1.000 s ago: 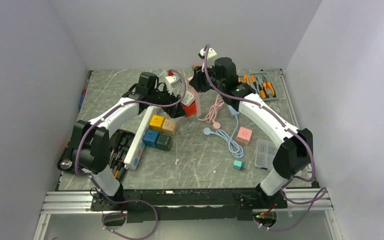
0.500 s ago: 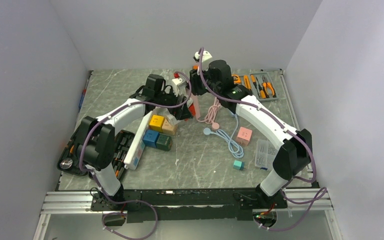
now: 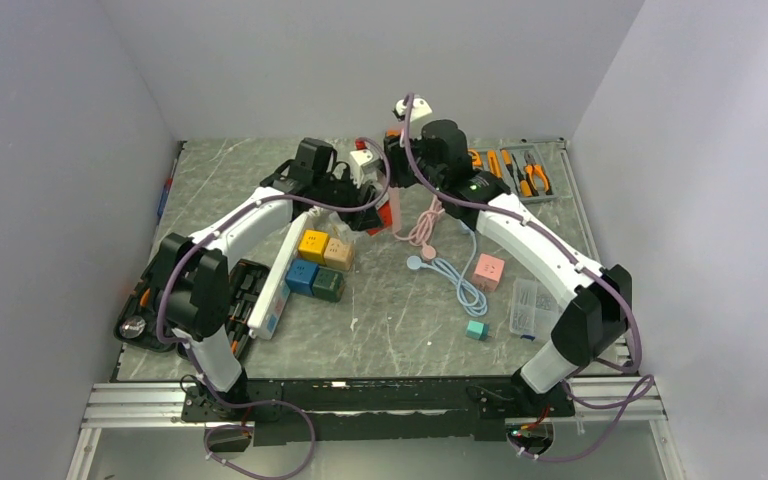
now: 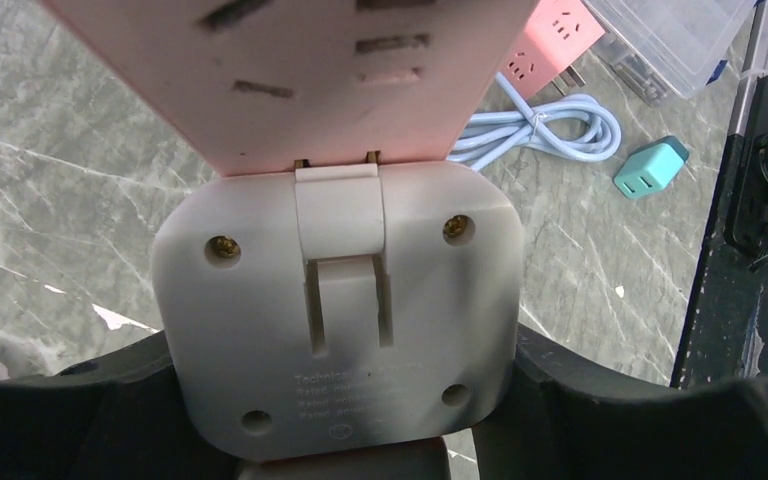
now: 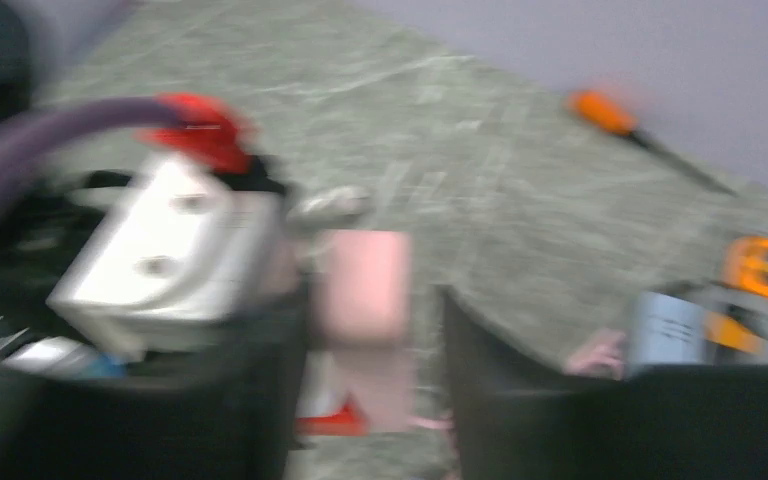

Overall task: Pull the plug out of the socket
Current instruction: Remove the plug from the socket.

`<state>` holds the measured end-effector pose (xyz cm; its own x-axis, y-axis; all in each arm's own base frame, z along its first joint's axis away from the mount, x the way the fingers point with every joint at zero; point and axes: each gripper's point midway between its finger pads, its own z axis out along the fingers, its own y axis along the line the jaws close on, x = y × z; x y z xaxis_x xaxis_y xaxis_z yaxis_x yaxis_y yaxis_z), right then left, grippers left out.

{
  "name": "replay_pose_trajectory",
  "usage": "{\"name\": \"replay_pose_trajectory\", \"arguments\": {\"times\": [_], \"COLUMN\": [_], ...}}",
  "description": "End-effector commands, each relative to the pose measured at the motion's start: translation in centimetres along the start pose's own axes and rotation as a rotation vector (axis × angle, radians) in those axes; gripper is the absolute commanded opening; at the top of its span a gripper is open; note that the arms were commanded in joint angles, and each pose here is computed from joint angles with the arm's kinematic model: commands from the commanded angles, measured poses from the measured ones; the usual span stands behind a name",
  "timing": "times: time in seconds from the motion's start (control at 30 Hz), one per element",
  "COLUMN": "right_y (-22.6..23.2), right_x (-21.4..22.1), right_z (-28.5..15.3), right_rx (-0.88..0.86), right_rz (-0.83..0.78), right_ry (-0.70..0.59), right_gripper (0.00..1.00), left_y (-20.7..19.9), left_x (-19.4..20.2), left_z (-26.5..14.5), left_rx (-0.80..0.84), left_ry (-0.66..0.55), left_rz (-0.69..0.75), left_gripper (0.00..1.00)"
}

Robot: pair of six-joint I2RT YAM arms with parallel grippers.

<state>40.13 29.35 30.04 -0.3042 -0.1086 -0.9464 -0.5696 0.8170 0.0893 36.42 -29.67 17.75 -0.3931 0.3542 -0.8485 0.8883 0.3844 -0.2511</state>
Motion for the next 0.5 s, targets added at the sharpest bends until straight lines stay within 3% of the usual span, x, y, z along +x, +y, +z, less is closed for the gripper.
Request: {"name": "replay_pose_trajectory", "arguments": {"times": [0.0,0.1,0.47], "right_y": [0.0,-0.4,-0.6], "right_x": [-6.5,-5.4,0.2], "right_z": [-3.3,-3.6,-4.1], "right_rx": [0.029,0.051,0.053], "right_rz": [0.027,0.045,0.133], "right_ry": [-0.213,-0.198,-0.172], "right_gripper": [0.63,0.98,1.0], "left_y": [-0.1,-0.5,-1.5], "left_x": [-1.8,-2.3,-3.5], "left_z": [-0.7,-1.0,-2.0], "left_rx": [-0.015,-0.005,0.01], "left_ry": [-0.008,-0.025,-0.042], "left_rz": [0.044,0.051,0.06], "left_gripper": [0.0,0.0,0.0]}}
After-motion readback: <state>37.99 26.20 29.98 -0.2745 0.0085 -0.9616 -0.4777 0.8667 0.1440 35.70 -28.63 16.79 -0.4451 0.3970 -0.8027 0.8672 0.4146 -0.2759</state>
